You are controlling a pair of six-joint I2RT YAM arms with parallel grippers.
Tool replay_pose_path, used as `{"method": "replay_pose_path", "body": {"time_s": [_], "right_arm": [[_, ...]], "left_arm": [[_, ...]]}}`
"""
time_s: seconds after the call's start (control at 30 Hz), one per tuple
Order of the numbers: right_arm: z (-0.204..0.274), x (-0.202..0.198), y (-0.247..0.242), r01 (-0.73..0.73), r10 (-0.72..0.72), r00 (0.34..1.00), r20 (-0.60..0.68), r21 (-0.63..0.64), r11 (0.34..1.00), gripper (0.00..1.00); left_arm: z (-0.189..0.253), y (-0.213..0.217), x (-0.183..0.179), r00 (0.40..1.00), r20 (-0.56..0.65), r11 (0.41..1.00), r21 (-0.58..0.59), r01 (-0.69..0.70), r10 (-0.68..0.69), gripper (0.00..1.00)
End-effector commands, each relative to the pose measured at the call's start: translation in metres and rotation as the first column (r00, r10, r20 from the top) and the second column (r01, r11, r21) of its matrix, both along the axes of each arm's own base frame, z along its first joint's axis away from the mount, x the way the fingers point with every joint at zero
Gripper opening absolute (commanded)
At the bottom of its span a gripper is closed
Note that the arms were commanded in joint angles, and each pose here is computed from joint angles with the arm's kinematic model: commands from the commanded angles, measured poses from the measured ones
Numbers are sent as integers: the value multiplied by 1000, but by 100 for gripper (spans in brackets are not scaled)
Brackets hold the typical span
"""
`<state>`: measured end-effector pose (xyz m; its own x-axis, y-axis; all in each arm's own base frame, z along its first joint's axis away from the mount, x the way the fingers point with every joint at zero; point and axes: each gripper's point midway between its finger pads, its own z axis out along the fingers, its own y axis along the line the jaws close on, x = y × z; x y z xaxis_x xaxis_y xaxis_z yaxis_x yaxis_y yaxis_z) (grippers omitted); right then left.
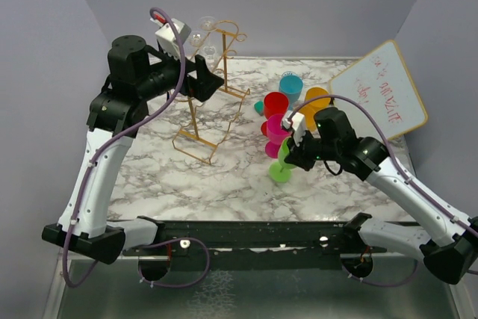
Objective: Take the wine glass off the wine glass rack
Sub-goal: Place the wine glass at the center of the board.
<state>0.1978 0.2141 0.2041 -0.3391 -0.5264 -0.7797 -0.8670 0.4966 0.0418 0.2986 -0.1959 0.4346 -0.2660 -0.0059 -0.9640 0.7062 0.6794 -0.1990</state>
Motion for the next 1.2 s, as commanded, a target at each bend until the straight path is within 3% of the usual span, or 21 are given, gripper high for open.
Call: {"method": "replay_pose_path", "body": {"time_s": [0.0, 0.3, 0.43, 0.77, 1.1, 1.17], "right_arm": [[13, 5, 13, -98, 94, 988, 126, 22, 995, 0], [1, 25, -28, 138, -117, 985, 127, -169, 976, 1], [-2, 33, -40, 246, -220, 959, 179, -141, 959, 0], [-28, 38, -36, 295, -283, 955, 94, -172, 940, 0], [-34, 52, -41, 377, -357, 924, 137, -168, 911, 1], [-32, 54, -40, 393, -375, 917, 134, -152, 907, 7]], "left_arm": [[1, 22, 12, 994, -50, 995, -21, -96, 95, 99], [10, 41, 24, 986, -19, 986, -12, -168, 168, 99], [12, 47, 24, 981, -4, 981, -7, -194, 194, 99], [7, 52, 27, 976, -5, 976, 15, -218, 218, 99], [3, 49, 24, 982, -8, 982, 20, -186, 186, 99], [2, 51, 25, 980, -7, 980, 24, -198, 198, 99]]}}
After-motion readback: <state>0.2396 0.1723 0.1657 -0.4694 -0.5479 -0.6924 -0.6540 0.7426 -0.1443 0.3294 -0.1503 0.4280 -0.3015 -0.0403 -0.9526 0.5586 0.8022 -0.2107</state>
